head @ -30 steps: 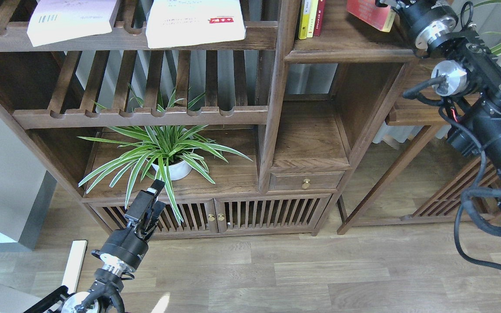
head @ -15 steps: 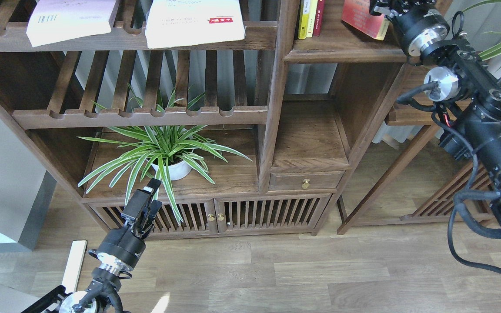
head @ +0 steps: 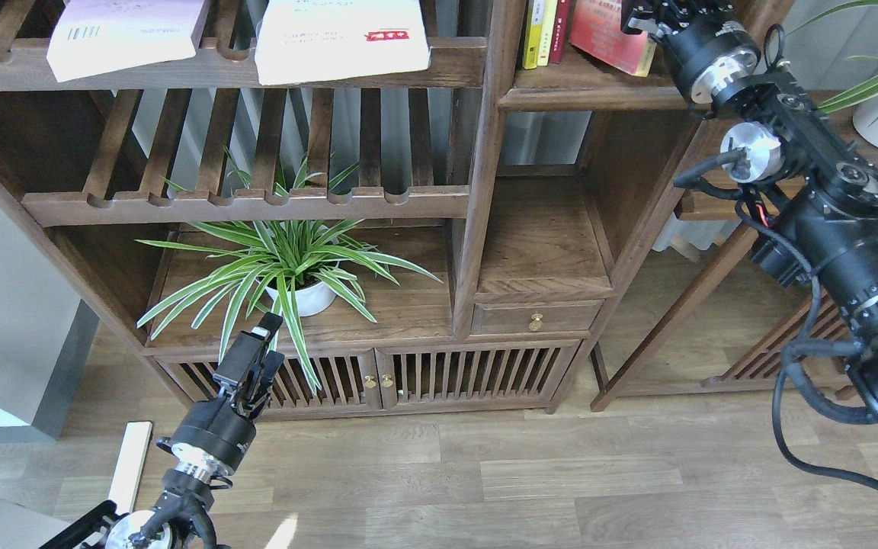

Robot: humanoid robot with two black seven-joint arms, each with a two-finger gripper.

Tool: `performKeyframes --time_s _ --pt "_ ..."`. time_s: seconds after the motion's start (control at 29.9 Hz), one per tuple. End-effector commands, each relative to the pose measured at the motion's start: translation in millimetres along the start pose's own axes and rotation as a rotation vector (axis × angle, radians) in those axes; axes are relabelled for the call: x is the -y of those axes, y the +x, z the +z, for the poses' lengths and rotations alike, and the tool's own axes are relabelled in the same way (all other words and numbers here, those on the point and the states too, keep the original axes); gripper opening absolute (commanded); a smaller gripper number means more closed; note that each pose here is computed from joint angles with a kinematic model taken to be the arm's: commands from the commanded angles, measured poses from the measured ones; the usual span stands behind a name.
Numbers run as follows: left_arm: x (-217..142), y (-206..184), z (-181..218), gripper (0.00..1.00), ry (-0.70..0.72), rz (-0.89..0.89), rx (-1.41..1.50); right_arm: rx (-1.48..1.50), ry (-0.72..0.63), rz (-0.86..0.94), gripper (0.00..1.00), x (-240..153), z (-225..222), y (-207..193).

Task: Organize books on shelf
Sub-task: 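Lower the paperback into the upper compartment beside the upright books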

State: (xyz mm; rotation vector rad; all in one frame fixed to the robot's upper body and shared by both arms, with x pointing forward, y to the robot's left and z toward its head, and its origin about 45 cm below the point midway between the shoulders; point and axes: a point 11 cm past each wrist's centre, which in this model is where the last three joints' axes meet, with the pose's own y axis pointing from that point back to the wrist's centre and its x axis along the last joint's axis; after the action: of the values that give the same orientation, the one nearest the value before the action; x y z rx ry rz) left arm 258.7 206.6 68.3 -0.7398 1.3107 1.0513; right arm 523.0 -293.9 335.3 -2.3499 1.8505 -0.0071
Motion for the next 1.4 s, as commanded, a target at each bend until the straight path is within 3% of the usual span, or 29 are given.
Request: performKeyframes --time_s 0.0,1.37 --pt "0.7 -0.2 0.3 0.99 -0.001 -0.001 0.000 0.002 0.000 -0.008 0.27 1.0 0.4 -3.7" --pt "1.9 -1.0 0.7 0.99 -0.001 -0.003 0.001 0.004 0.047 -0.118 0.43 -17.3 -37.8 -66.2"
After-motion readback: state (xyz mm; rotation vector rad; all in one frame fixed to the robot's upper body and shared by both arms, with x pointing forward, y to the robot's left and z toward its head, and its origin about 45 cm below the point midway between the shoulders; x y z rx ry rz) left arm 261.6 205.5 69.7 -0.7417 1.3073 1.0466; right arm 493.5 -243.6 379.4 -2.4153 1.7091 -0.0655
